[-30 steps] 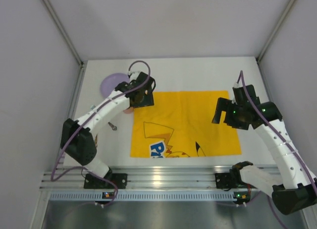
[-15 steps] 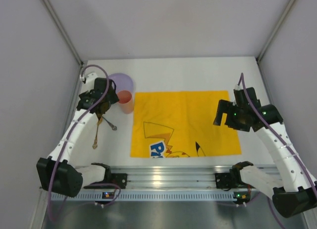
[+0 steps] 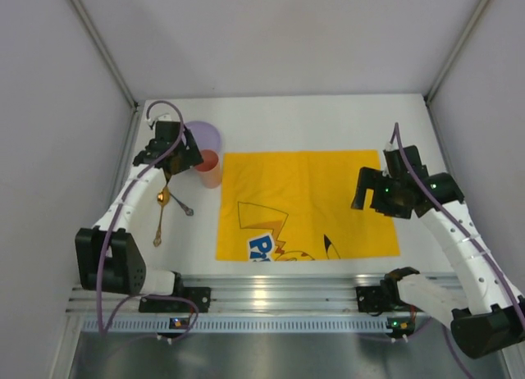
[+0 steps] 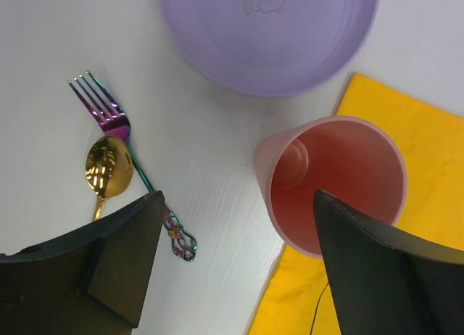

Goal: Set the dinner table for one person

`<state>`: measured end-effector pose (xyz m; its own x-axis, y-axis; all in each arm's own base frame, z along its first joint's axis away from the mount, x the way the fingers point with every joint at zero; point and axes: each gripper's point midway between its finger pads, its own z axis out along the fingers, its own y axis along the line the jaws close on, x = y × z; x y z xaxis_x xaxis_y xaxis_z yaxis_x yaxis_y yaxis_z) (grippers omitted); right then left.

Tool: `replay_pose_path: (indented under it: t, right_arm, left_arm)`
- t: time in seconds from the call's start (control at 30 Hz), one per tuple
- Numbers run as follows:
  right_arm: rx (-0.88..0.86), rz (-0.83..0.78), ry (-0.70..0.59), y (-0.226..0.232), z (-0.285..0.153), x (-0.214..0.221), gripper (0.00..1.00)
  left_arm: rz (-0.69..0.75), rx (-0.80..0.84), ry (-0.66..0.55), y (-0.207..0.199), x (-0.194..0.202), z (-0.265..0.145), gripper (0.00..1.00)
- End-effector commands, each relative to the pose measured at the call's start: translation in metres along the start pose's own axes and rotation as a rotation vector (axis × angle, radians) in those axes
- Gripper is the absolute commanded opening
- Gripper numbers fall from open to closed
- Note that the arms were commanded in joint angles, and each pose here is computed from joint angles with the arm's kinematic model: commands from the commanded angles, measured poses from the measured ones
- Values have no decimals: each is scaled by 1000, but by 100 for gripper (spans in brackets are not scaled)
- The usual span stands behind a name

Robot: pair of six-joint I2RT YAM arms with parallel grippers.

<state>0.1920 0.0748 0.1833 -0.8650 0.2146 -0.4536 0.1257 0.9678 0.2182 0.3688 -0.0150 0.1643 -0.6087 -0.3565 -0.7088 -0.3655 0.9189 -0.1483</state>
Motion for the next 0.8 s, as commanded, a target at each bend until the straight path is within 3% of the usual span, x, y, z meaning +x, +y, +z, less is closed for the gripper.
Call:
replay_pose_path:
  t: [0.0,0.07,0.17,0.2,0.33,0.57,0.67,0.77]
  right_arm:
    - [-25,-4,-50,5,2,-16,100]
    - [-60,-2,-41,12,1,-16,100]
    - [-126,1,-31,27,1,-22,100]
    - [-156,0,-41,35,0,-29,100]
    - [-259,-10,-55,62,-7,-51,100]
    - [-471,-63,-104,132,-26,-109,100]
    - [-500,-112,-58,174,-12,-124,100]
    - [-559,-168,-59,217,-25,-136,100]
  left_arm:
    - [0,69,-14,-19,-13,13,85]
    - [3,53,3,-18,-6,27,81]
    - [9,43,17,-19,-1,42,53]
    - [9,49,11,-21,-4,44,31]
    - [26,70,10,-32,-21,41,9]
    - [81,182,-40,-59,-64,-4,8]
    - [109,255,-28,-83,-58,-28,4]
    - [181,276,-2,-108,-37,-48,3]
